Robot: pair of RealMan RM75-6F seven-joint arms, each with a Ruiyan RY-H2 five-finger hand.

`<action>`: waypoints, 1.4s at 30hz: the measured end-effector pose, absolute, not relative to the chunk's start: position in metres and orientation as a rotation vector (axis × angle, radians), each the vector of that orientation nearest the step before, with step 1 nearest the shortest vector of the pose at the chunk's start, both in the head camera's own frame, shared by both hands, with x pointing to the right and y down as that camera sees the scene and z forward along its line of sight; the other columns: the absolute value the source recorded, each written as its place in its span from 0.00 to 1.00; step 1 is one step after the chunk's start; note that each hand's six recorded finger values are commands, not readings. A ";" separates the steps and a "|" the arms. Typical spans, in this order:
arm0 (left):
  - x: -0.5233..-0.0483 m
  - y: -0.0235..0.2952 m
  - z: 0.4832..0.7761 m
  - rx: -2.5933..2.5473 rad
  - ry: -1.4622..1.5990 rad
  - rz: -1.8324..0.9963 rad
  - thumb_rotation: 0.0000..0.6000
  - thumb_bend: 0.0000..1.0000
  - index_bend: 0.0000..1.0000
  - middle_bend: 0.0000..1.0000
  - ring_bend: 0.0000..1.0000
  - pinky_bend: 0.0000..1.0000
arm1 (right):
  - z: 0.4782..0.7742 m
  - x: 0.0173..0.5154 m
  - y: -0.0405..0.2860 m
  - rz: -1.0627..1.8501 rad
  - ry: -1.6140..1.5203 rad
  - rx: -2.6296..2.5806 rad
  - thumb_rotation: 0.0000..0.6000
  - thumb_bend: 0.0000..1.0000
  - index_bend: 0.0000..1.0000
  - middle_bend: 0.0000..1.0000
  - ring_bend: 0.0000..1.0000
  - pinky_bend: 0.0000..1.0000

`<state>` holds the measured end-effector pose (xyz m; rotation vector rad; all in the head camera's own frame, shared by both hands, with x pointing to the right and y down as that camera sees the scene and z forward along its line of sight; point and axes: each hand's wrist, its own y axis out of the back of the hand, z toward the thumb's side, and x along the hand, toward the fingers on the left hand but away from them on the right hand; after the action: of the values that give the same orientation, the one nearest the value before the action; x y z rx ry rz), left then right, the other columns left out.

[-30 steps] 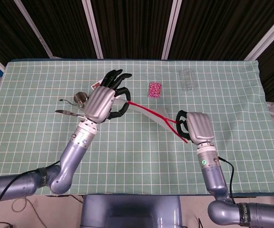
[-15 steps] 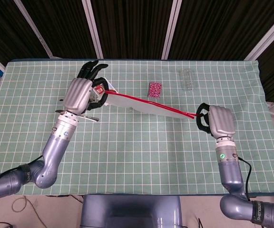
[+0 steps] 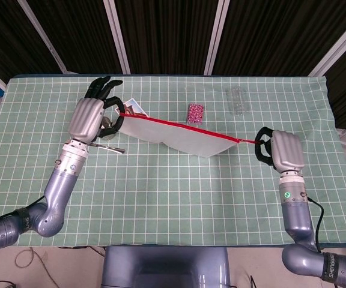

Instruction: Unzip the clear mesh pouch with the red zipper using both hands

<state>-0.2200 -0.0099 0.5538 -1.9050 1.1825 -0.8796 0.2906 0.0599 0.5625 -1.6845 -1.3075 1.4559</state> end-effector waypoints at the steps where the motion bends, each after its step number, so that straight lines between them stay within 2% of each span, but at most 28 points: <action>1: -0.221 -0.010 0.554 -1.905 1.182 -0.881 1.00 0.42 0.56 0.14 0.00 0.00 | 0.563 0.291 0.060 1.457 -1.308 -1.683 1.00 0.61 0.63 1.00 1.00 0.95; 7: -0.226 -0.009 0.556 -1.898 1.189 -0.894 1.00 0.42 0.55 0.14 0.00 0.00 | 0.561 0.295 0.059 1.459 -1.311 -1.669 1.00 0.61 0.63 1.00 1.00 0.95; 9: -0.228 -0.009 0.557 -1.897 1.192 -0.901 1.00 0.36 0.52 0.13 0.00 0.00 | 0.561 0.295 0.060 1.458 -1.312 -1.666 1.00 0.59 0.63 1.00 0.99 0.93; 10: -0.229 -0.008 0.558 -1.897 1.192 -0.905 1.00 0.33 0.50 0.12 0.00 0.00 | 0.561 0.295 0.060 1.458 -1.312 -1.668 1.00 0.54 0.60 0.97 0.95 0.89; 12: -0.231 -0.007 0.559 -1.898 1.186 -0.915 1.00 0.20 0.43 0.08 0.00 0.00 | 0.561 0.295 0.061 1.458 -1.307 -1.672 1.00 0.40 0.46 0.82 0.80 0.78; 13: -0.232 -0.007 0.560 -1.900 1.181 -0.920 1.00 0.14 0.39 0.06 0.00 0.00 | 0.561 0.294 0.061 1.457 -1.304 -1.672 1.00 0.32 0.32 0.68 0.68 0.71; 14: -0.233 -0.006 0.561 -1.901 1.176 -0.926 1.00 0.12 0.35 0.04 0.00 0.00 | 0.562 0.294 0.062 1.457 -1.298 -1.672 1.00 0.26 0.19 0.54 0.55 0.64; 16: -0.235 -0.004 0.562 -1.906 1.163 -0.941 1.00 0.11 0.32 0.03 0.00 0.00 | 0.563 0.293 0.064 1.466 -1.280 -1.677 1.00 0.19 0.04 0.35 0.36 0.52; 20: -0.242 -0.002 0.562 -1.912 1.157 -0.966 1.00 0.11 0.24 0.01 0.00 0.00 | 0.565 0.291 0.067 1.487 -1.264 -1.702 1.00 0.16 0.00 0.16 0.17 0.34; 23: -0.250 0.001 0.562 -1.908 1.156 -0.989 1.00 0.11 0.20 0.00 0.00 0.00 | 0.562 0.290 0.068 1.489 -1.260 -1.711 1.00 0.16 0.00 0.11 0.12 0.30; 29: -0.277 0.017 0.564 -1.904 1.157 -1.054 1.00 0.11 0.19 0.00 0.00 0.00 | 0.558 0.299 0.077 1.507 -1.248 -1.701 1.00 0.16 0.00 0.11 0.11 0.29; 42: -0.376 0.092 0.558 -1.819 1.163 -1.180 1.00 0.11 0.17 0.00 0.00 0.00 | 0.548 0.341 0.122 1.530 -1.209 -1.668 1.00 0.16 0.00 0.10 0.10 0.29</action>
<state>-0.3764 0.0924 0.5584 -1.8187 1.1631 -1.1803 0.3412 0.1217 0.5484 -1.6685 -1.2092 1.5301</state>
